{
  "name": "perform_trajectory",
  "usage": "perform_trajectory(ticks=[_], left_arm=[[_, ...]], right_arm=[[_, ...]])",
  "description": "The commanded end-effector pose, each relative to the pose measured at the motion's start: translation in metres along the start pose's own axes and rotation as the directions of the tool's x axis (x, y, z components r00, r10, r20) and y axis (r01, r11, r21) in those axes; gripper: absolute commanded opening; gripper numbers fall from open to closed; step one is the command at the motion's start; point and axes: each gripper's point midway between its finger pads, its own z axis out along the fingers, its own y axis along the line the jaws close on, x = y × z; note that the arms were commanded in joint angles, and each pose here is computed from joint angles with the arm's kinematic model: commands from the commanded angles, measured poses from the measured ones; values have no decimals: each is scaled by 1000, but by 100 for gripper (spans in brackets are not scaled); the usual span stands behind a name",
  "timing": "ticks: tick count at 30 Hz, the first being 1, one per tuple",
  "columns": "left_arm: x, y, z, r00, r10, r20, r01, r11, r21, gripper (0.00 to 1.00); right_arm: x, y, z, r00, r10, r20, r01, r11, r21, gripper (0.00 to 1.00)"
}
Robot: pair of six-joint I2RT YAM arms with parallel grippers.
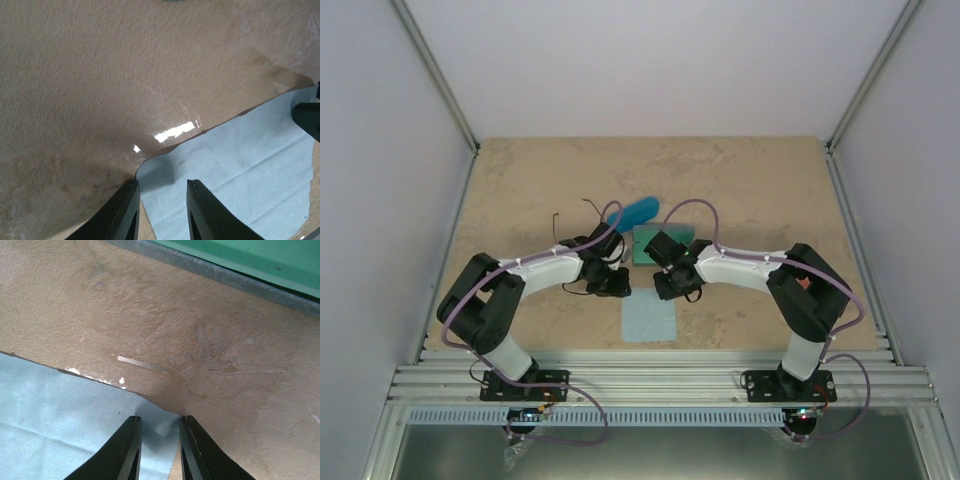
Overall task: Organize the sunglasses
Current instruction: Fold the glasses cleaning cloth at the center of the board.
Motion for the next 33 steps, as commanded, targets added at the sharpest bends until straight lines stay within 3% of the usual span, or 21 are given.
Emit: perform_trajectory(ticks=[1, 12, 22, 31, 33], left_arm=[[-1, 5, 5, 1000, -8, -11, 7, 999, -36, 28], [-3, 10, 11, 1000, -26, -14, 25, 997, -67, 26], [0, 7, 16, 1000, -19, -25, 17, 998, -62, 19], [-5, 3, 16, 1000, -11, -14, 10, 998, -54, 0], [-9, 1, 14, 1000, -6, 0, 6, 999, -51, 0]], right_arm=[[5, -3, 3, 1000, 0, -11, 0, 1000, -3, 22], [2, -2, 3, 1000, -4, 2, 4, 1000, -16, 20], [1, -1, 1, 1000, -10, 15, 11, 999, -30, 12], [-8, 6, -7, 997, -32, 71, 38, 997, -70, 2], [-13, 8, -9, 995, -39, 89, 46, 996, -78, 1]])
